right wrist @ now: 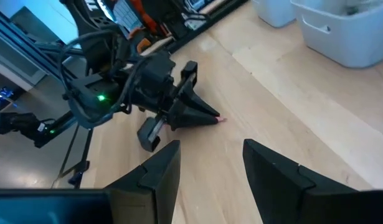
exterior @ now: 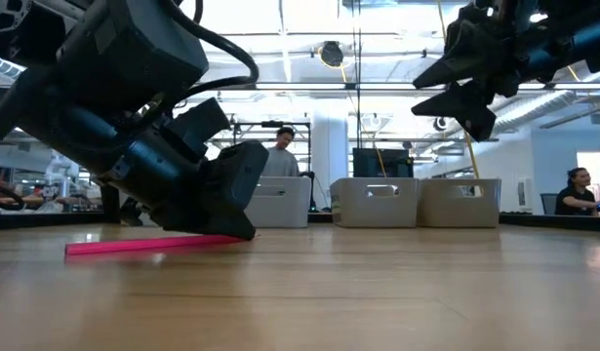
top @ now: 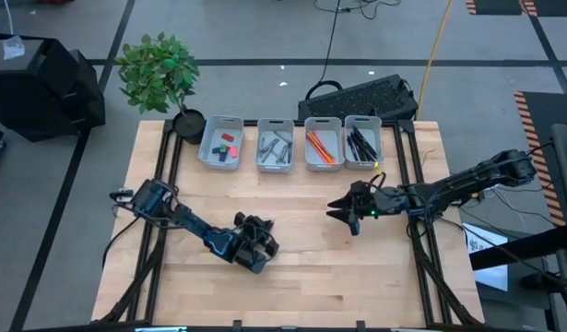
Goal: Sort crayons/erasers/pens/pencils in bins
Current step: Put the pink pencil into the middle right gray bin
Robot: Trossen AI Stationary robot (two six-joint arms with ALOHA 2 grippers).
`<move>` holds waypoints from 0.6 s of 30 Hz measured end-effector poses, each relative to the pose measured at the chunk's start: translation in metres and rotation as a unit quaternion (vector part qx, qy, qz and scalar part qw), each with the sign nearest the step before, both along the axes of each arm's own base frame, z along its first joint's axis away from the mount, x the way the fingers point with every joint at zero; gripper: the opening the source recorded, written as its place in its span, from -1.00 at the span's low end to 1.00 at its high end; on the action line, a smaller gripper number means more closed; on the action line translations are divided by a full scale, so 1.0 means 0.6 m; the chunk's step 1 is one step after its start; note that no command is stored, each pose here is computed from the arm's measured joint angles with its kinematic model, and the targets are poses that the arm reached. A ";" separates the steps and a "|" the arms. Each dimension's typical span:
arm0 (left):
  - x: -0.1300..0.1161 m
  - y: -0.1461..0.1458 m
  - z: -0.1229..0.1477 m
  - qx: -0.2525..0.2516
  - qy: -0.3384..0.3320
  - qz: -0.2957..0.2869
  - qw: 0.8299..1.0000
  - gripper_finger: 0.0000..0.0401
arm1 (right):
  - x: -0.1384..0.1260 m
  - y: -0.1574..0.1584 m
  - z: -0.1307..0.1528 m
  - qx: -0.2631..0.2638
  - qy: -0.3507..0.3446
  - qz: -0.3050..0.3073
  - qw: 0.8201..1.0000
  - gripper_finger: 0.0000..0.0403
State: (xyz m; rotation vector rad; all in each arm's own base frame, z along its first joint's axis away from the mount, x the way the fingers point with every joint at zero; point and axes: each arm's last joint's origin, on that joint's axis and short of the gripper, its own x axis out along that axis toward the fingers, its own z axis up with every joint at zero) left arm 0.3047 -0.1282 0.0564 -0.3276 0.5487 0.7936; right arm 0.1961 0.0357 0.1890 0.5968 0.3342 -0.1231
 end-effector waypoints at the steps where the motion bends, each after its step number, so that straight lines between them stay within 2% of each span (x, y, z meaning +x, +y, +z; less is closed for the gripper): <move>1: 0.000 0.000 0.000 0.002 0.001 -0.002 1.000 -0.83 | 0.000 0.000 0.001 -0.002 -0.004 0.001 1.000 -0.16; 4: 0.000 0.000 0.000 0.011 0.009 -0.010 1.000 -0.81 | 0.001 0.000 0.002 -0.005 -0.006 0.002 1.000 -0.16; 12: 0.000 0.000 -0.001 0.044 0.044 -0.042 0.997 -0.53 | 0.001 0.000 0.002 -0.016 -0.006 0.007 1.000 -0.16; 15: -0.001 0.001 -0.001 0.042 0.044 -0.038 0.997 -0.53 | 0.001 0.000 0.002 -0.016 -0.006 0.007 1.000 -0.16; 18: 0.000 0.004 -0.001 0.028 0.042 -0.032 0.998 -0.61 | 0.001 0.001 0.002 -0.015 -0.006 0.009 1.000 -0.16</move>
